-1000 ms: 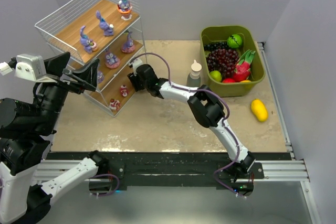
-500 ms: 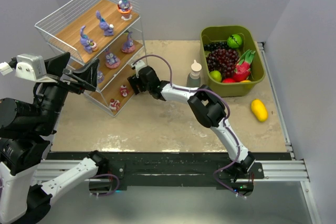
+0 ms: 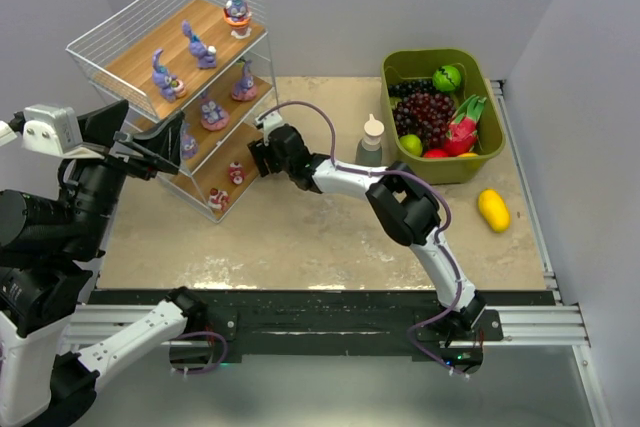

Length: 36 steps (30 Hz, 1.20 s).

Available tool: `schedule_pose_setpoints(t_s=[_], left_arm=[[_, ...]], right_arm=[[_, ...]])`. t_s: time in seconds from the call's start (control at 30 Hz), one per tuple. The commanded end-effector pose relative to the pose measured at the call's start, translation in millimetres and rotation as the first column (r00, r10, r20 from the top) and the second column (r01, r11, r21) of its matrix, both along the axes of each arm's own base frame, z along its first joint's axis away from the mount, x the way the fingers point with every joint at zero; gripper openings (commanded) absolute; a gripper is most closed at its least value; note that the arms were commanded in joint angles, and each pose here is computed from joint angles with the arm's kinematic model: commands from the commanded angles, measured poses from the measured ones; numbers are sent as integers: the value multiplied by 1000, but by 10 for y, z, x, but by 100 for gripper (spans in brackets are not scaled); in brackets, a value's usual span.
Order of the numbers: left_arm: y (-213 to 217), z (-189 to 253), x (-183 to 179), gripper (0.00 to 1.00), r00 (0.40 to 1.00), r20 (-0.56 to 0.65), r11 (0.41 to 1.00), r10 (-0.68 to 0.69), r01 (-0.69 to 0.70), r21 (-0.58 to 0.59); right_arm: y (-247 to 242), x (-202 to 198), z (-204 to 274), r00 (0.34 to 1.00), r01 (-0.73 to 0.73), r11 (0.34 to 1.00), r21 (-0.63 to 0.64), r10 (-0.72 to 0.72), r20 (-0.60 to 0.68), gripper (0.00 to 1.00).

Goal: Place and organize the plastic toys onto the shelf

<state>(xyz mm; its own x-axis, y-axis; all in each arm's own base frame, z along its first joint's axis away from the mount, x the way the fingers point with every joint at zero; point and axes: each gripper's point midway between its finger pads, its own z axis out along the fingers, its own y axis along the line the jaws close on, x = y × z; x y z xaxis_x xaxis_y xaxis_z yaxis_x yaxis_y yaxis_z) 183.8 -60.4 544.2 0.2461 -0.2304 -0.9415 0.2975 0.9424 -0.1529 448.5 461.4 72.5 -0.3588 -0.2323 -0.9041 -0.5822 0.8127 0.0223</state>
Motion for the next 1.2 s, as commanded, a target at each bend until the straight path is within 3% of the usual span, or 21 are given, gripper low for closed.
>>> schedule_pose_setpoints(t_s=[0.0,0.43,0.9,1.17], left_arm=[[90,138,-88,100,999,33,999,13,-11,-42],[98,142,-80,100,999,32,999,19,-18,-42],[111,141,-83,99,999,30,999,24,-23,-39],[114,140,-88,100,999,30,999,24,-23,-41]], right_arm=[[27,7,342,999,4,998,65,-6,40,67],[111,78,256,999,2,998,60,-4,38,45],[164,175,181,998,11,997,75,-16,57,38],[111,137,375,995,13,993,117,-25,101,37]])
